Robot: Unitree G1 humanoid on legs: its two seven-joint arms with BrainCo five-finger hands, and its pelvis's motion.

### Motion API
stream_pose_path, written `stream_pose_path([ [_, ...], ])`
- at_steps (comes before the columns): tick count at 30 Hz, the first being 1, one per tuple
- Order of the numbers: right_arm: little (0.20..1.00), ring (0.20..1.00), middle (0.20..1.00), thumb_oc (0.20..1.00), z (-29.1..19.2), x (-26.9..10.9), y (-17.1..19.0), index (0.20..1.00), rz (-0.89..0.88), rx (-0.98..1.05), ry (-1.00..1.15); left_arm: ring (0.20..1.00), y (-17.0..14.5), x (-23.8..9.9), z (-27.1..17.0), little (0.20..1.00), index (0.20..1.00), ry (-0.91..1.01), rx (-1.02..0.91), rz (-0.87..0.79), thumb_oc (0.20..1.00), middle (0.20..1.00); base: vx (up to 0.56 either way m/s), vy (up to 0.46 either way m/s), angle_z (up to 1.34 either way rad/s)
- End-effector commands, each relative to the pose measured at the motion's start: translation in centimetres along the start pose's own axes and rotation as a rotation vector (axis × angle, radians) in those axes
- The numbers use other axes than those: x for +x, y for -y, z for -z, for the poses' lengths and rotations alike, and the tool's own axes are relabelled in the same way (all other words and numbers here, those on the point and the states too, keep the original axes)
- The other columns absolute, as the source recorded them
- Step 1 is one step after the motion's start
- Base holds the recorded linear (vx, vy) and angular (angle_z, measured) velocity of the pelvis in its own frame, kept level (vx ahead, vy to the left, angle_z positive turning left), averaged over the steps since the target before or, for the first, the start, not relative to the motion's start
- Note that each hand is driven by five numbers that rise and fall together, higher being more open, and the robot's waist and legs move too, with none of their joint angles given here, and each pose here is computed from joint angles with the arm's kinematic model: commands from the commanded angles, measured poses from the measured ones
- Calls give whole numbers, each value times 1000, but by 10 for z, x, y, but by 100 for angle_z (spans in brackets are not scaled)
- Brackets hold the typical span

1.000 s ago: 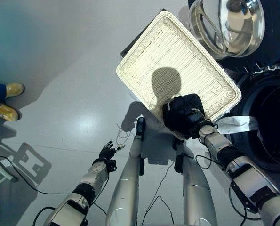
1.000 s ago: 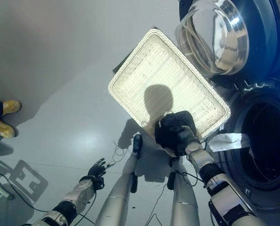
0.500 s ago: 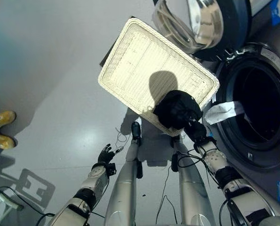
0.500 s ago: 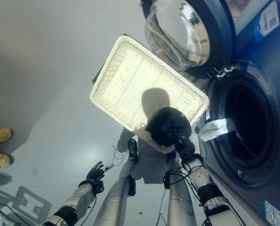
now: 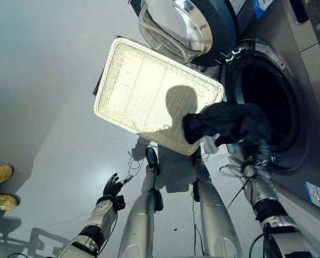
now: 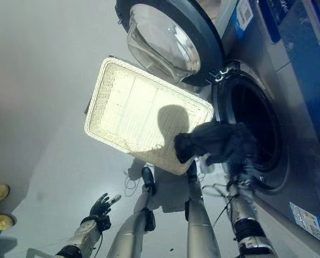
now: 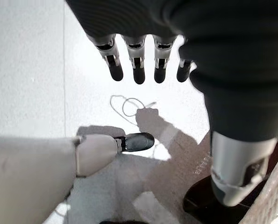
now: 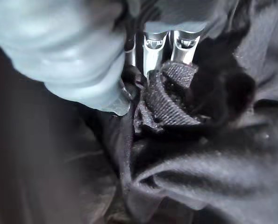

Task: Put the clothes into the washing machine.

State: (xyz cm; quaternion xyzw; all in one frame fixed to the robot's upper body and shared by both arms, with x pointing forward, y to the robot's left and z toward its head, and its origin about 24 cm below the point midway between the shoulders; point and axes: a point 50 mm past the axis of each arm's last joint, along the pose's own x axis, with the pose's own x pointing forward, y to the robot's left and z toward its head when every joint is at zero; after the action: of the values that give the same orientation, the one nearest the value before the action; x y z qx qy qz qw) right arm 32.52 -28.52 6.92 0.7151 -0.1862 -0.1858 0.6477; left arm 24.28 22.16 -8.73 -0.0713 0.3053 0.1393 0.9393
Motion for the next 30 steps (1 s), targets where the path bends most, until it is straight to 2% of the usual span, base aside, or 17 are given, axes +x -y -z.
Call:
stream_pose_path([
  [1, 200, 200, 200, 200, -61, 14, -57, 200, -92, 30, 318, 1000, -24, -3, 9, 1000, 1000, -34, 54, -56, 1000, 1000, 106, -185, -6],
  [2, 200, 200, 200, 200, -87, 23, -107, 200, -107, 9, 470, 1000, -26, -2, 5, 1000, 1000, -41, 82, -56, 1000, 1000, 87, -163, -3],
  [3, 200, 200, 200, 200, -90, 23, -113, 200, -108, 9, 498, 1000, -25, -1, 3, 1000, 1000, -39, 85, -56, 1000, 1000, 156, -267, -4],
  [4, 200, 200, 200, 200, -106, 21, -142, 200, -113, 16, 606, 1000, -27, -1, 0, 1000, 1000, -43, 106, -57, 1000, 1000, 90, -177, -3],
  [5, 200, 200, 200, 200, -114, 19, -153, 200, -111, 19, 666, 1000, -27, 0, -2, 1000, 1000, -44, 110, -56, 1000, 1000, 154, -270, -1],
  [6, 200, 200, 200, 200, -142, 9, -184, 200, -127, 103, 844, 1000, -32, 0, -5, 1000, 1000, -44, 126, -56, 1000, 1000, 77, -193, 0],
  [10, 200, 200, 200, 200, -181, -16, -212, 200, -147, 246, 1115, 1000, -32, 1, -14, 1000, 1000, -40, 148, -36, 1000, 1000, 90, -175, 8],
  [11, 222, 222, 222, 222, -192, -22, -216, 222, -136, 290, 1168, 1000, -31, 1, -17, 1000, 1000, -43, 162, -24, 1000, 1000, 113, -151, 17],
  [12, 351, 351, 351, 351, -194, -23, -218, 351, -139, 294, 1168, 1000, -31, 2, -18, 1000, 1000, -43, 163, -20, 1000, 1000, 128, -148, 14],
  [13, 1000, 1000, 1000, 1000, -200, -20, -217, 1000, -117, 278, 1149, 1000, -31, 2, -21, 1000, 1000, -44, 174, -5, 1000, 1000, 93, -105, 9],
  [17, 1000, 1000, 1000, 1000, -195, -1, -201, 1000, -14, 232, 992, 1000, -28, 1, -19, 1000, 1000, -51, 193, 21, 1000, 1000, 86, -67, 12],
  [20, 1000, 1000, 1000, 1000, -159, 34, -155, 1000, 331, 90, 606, 1000, -20, 1, -20, 1000, 1000, -44, 215, 61, 1000, 1000, 87, -37, 6],
  [25, 1000, 1000, 1000, 1000, -141, 43, -130, 1000, 412, 25, 471, 1000, -16, 2, -20, 1000, 1000, -40, 220, 78, 1000, 1000, 26, 8, 7],
  [26, 1000, 1000, 1000, 1000, -137, 43, -115, 1000, 458, 27, 456, 1000, -15, 2, -18, 1000, 1000, -44, 215, 83, 1000, 1000, 25, 34, 2],
  [30, 1000, 1000, 1000, 1000, -138, 41, -97, 1000, 509, -14, 479, 1000, -10, 1, -11, 1000, 1000, -52, 220, 89, 1000, 1000, 12, 48, 4],
])
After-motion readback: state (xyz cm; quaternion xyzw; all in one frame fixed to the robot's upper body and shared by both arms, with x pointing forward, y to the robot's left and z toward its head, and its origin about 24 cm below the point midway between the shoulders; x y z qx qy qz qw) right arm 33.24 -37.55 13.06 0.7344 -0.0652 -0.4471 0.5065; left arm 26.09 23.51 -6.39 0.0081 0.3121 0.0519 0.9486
